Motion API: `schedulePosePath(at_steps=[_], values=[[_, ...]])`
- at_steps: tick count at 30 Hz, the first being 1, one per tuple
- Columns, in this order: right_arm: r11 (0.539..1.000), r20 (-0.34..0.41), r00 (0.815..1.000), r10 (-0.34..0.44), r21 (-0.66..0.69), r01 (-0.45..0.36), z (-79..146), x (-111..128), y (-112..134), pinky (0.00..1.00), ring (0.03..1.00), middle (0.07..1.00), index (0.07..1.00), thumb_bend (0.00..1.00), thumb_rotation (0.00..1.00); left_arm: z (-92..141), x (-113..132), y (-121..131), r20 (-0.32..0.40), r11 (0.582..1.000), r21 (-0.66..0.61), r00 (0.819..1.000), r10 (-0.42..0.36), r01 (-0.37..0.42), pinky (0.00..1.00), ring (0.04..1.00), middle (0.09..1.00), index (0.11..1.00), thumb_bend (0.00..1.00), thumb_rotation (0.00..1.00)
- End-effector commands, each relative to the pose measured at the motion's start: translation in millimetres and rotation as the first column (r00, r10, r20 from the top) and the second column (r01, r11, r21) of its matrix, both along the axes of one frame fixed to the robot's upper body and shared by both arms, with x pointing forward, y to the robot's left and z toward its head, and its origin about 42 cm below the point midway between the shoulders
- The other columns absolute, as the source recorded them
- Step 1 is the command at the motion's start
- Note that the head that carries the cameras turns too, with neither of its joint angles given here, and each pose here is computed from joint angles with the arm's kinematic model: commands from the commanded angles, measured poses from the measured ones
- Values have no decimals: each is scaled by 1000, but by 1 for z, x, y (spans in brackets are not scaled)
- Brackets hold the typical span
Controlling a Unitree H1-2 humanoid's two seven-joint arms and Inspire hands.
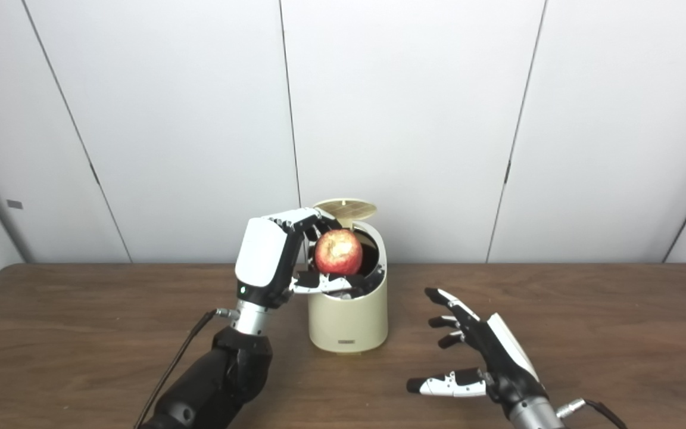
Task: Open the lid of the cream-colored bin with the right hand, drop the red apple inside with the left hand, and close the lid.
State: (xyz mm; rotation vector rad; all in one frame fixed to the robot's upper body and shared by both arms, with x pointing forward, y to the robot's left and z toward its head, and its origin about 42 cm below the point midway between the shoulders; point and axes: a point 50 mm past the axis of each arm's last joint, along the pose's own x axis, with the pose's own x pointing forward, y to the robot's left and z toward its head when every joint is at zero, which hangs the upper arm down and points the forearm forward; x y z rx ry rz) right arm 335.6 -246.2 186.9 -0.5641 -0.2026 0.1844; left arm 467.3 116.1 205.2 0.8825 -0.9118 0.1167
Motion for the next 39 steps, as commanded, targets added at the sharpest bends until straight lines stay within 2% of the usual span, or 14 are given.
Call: schedulePosePath(at_steps=[1, 7, 8, 9, 13, 19, 23, 29, 34, 36, 37, 38, 39], values=[[1000, 94, 995, 19, 9, -20, 22, 4, 3, 614, 776, 905, 882, 694, 109, 20, 6, 0, 55, 1000, 1, 998, -5, 5, 346, 414, 489, 496, 525, 0], [1000, 94, 995, 22, 2, -22, 24, 4, 4, 622, 784, 908, 882, 698, 109, 19, 6, 2, 49, 1000, 8, 999, -2, 2, 361, 440, 468, 508, 524, 0], [1000, 95, 995, 22, 1, -23, 24, 4, 4, 624, 783, 907, 881, 698, 109, 19, 6, 2, 45, 1000, 9, 999, -3, 2, 373, 459, 498, 543, 594, 6], [1000, 96, 995, 23, 1, -23, 24, 4, 4, 620, 781, 906, 879, 699, 108, 18, 6, 2, 44, 1000, 12, 999, -2, 2, 399, 495, 596, 640, 783, 31], [1000, 100, 995, 26, 3, -27, 25, 4, 5, 630, 780, 905, 877, 699, 119, 17, 6, 2, 24, 1000, 26, 1000, 3, -4, 423, 542, 688, 724, 861, 65], [1000, 98, 995, 26, 10, -27, 23, 3, 5, 619, 777, 905, 875, 699, 111, 19, 4, 2, 22, 1000, 27, 1000, 7, -7, 442, 584, 719, 768, 894, 73], [1000, 92, 995, 24, 16, -25, 24, 3, 6, 613, 782, 908, 879, 698, 118, 19, 3, 1, 21, 1000, 24, 1000, -1, 1, 443, 581, 725, 772, 877, 92], [1000, 101, 995, 26, 12, -28, 23, 3, 7, 572, 765, 905, 875, 698, 109, 20, 2, 2, 25, 1000, 18, 1000, -9, 9, 438, 574, 719, 764, 881, 64], [1000, 98, 995, 27, 8, -28, 22, 3, 7, 560, 761, 906, 879, 694, 118, 22, -1, 6, 38, 999, -12, 998, -43, 43, 446, 568, 669, 699, 860, 31], [1000, 96, 995, 27, 5, -28, 22, 2, 7, 533, 761, 907, 881, 694, 103, 25, -3, 9, 59, 998, -25, 997, -55, 57, 424, 526, 608, 623, 824, 16], [1000, 96, 995, 28, 3, -28, 22, 2, 8, 527, 762, 907, 882, 692, 98, 27, -4, 10, 70, 997, -36, 996, -62, 65, 400, 488, 565, 558, 676, 35], [1000, 96, 995, 28, -1, -28, 22, 2, 8, 525, 761, 906, 883, 692, 94, 28, -6, 12, 80, 996, -48, 994, -70, 74, 378, 451, 499, 529, 586, 14], [1000, 94, 995, 27, -2, -27, 21, 2, 7, 532, 760, 905, 883, 691, 102, 30, -7, 14, 88, 995, -59, 993, -81, 86, 362, 429, 475, 520, 555, 7]])
